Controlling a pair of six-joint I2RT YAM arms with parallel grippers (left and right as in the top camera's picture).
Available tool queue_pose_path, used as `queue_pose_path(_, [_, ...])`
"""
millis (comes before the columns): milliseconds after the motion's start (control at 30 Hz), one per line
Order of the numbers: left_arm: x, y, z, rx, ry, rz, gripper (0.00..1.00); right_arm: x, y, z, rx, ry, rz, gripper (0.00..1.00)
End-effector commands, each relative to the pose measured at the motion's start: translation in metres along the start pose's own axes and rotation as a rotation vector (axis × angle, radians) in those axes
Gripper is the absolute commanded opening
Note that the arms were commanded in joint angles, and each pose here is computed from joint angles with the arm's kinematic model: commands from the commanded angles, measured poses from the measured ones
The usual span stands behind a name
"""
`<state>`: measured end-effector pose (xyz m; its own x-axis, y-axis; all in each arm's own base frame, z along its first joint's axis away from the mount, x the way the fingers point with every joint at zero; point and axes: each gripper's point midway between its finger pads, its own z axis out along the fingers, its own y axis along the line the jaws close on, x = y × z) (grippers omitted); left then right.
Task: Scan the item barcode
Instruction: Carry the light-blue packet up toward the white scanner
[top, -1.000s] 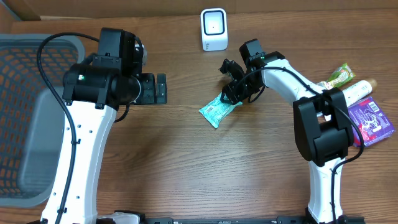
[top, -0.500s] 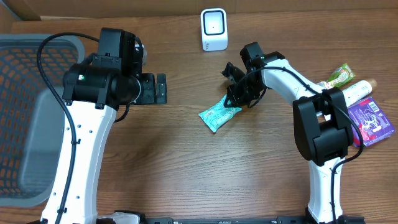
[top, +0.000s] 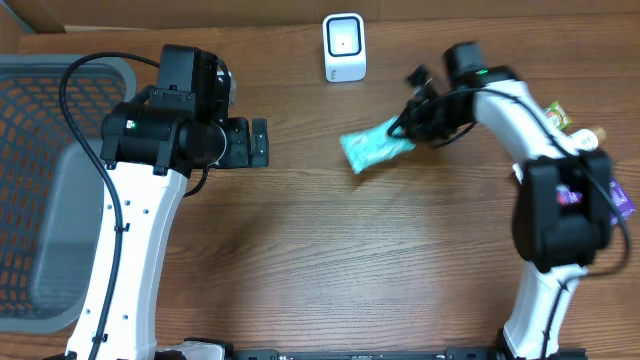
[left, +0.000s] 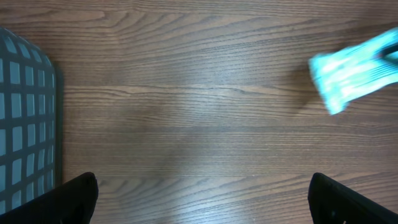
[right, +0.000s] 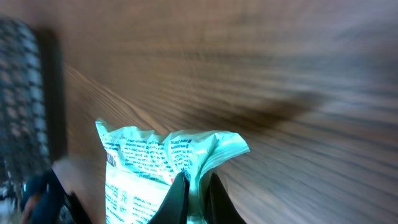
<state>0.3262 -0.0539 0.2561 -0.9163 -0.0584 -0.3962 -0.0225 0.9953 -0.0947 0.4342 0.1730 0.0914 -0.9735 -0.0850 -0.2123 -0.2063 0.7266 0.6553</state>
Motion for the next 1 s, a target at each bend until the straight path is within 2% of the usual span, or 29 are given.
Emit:
queue_pose_path(0, [-0.001,-0.001,0.002,0.004,0.004,0.016,0.99,-0.026,0.054,-0.07,-0.058,-0.171,-0.102,0.04])
queue_pose_path(200, [-0.001,-0.001,0.002,0.004,0.004,0.016,0.99,-0.03,0.085,-0.136,0.031,-0.336,-0.119,0.04])
queue_pose_path(433, [-0.001,-0.001,0.002,0.004,0.004,0.016,1.0,-0.022,0.118,-0.185,0.142,-0.493,-0.097,0.04])
queue_pose_path(700, [-0.001,-0.001,0.002,0.004,0.004,0.016,1.0,-0.004,0.133,-0.187,0.107,-0.462,-0.095,0.04])
queue_pose_path(967, [-0.001,-0.001,0.002,0.004,0.004,0.016,1.0,-0.003,0.137,-0.186,0.092,-0.455,-0.102,0.04])
